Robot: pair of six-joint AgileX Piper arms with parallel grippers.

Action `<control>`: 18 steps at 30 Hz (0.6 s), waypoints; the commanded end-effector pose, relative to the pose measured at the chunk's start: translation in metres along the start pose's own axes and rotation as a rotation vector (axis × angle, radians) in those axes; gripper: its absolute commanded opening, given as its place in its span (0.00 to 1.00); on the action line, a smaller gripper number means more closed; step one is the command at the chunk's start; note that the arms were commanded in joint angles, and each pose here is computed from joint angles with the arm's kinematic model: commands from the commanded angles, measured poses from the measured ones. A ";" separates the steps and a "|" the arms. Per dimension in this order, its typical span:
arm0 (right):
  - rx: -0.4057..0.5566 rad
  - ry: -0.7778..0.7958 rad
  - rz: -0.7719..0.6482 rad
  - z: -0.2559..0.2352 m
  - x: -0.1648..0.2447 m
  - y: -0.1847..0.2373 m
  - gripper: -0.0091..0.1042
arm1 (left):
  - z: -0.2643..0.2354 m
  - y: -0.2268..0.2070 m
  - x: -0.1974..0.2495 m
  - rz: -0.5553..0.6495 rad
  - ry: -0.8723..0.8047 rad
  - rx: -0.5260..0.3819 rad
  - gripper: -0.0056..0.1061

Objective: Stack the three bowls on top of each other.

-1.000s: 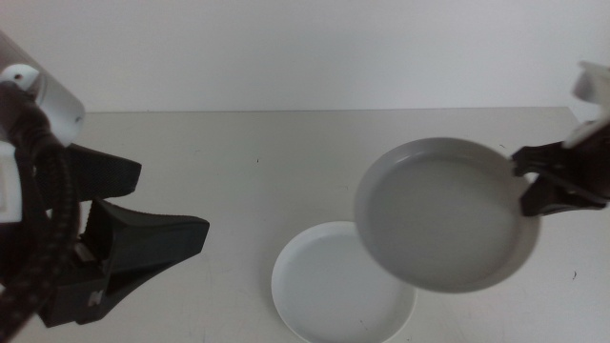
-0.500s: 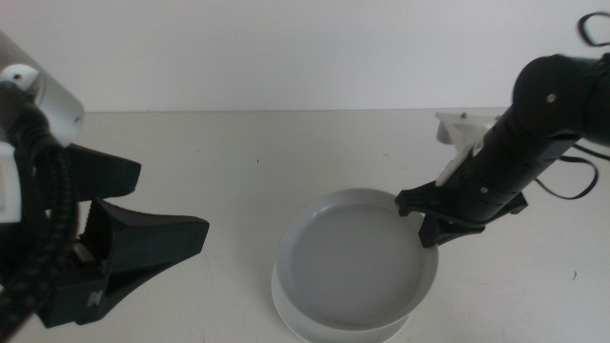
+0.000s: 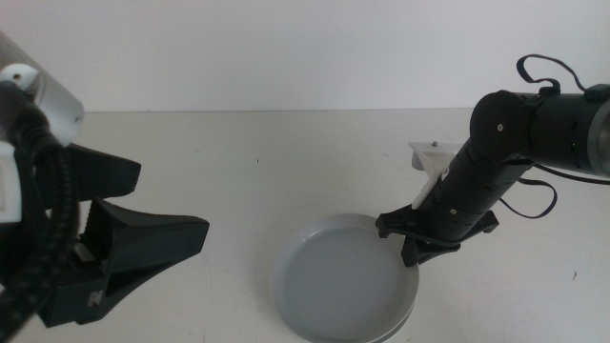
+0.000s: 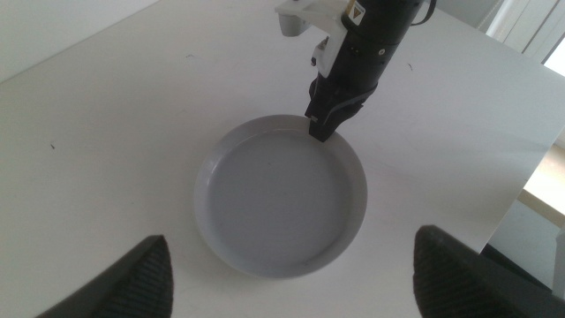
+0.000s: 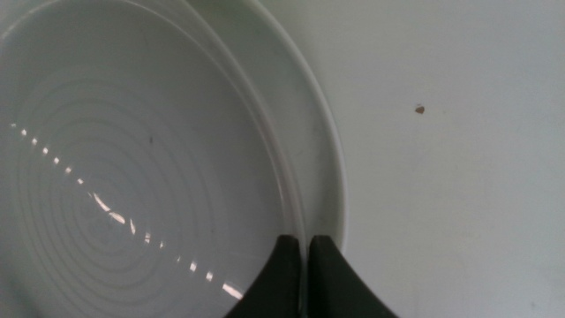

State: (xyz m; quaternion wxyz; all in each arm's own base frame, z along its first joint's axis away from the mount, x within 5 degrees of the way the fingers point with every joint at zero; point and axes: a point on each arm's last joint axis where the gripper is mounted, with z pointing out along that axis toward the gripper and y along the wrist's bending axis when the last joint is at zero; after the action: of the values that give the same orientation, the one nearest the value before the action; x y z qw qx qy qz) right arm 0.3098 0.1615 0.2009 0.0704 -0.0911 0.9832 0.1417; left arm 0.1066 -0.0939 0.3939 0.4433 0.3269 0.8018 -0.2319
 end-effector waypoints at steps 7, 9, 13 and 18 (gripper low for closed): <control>-0.030 -0.080 -0.036 -0.018 -0.008 0.009 0.30 | -0.007 -0.002 -0.012 -0.017 -0.087 0.001 0.99; -0.028 -0.080 -0.043 -0.018 -0.008 0.008 0.36 | -0.007 -0.002 -0.012 -0.017 -0.087 0.001 0.99; -0.028 -0.077 -0.088 -0.020 -0.008 0.009 0.49 | -0.007 -0.002 -0.012 -0.017 -0.087 0.001 0.99; -0.039 -0.122 -0.106 -0.037 -0.013 0.014 0.55 | -0.007 -0.002 -0.012 -0.017 -0.087 0.001 0.99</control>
State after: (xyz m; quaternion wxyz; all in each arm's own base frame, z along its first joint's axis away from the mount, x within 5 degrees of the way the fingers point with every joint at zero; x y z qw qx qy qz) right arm 0.3157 0.1643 0.2080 0.0863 -0.1255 0.9778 0.1436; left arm 0.1066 -0.0939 0.3939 0.4433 0.3269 0.8018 -0.2319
